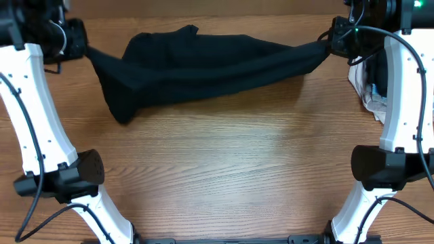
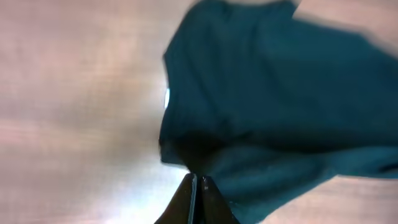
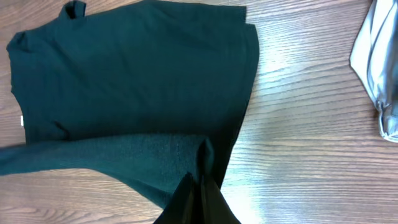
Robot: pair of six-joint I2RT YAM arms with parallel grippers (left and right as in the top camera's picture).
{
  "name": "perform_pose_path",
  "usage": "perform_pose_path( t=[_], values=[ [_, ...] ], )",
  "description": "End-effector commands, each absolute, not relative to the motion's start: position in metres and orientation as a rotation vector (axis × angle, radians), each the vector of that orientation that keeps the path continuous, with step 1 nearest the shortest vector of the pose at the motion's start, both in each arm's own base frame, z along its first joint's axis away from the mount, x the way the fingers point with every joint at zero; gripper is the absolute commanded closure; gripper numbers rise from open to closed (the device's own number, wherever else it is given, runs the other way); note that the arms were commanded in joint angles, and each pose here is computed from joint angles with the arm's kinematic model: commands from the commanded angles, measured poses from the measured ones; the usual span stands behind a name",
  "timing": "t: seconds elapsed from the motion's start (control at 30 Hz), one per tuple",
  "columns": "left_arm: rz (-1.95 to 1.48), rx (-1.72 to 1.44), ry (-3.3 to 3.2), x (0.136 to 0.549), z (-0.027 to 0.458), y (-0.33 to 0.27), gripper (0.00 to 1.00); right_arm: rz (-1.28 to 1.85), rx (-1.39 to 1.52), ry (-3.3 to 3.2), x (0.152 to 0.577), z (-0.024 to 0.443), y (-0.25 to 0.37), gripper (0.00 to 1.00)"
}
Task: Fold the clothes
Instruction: 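Lower the shirt onto the table center, folding it toward the front, then press the folded front edge down and open both grippers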
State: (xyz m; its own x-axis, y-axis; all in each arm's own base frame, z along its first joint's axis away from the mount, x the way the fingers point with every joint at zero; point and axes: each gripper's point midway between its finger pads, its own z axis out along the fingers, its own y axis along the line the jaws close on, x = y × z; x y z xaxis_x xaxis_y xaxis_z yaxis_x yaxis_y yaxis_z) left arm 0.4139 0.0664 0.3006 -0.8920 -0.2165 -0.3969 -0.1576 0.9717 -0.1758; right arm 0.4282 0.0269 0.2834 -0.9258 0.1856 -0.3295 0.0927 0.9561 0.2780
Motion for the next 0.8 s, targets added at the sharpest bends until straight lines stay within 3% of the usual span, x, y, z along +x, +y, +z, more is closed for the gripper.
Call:
perform_pose_path(
  t=[0.0, 0.23, 0.4, 0.77],
  values=[
    [-0.124, -0.286, 2.737, 0.382, 0.303, 0.069, 0.96, 0.356, 0.234, 2.655, 0.413, 0.32, 0.023, 0.96],
    [-0.087, -0.313, 2.829, 0.334, 0.287, 0.065, 0.95, 0.262, 0.314, 2.645, 0.375, 0.333, 0.01, 0.96],
    [-0.14, -0.299, 2.855, 0.313, 0.271, 0.051, 0.96, 0.26, 0.38, 2.794, 0.329, 0.294, 0.01, 0.96],
    [-0.308, -0.278, 2.968, 0.282, 0.187, 0.019, 0.95, 0.265, 0.652, 2.901, 0.256, 0.212, 0.007, 0.96]
  ],
)
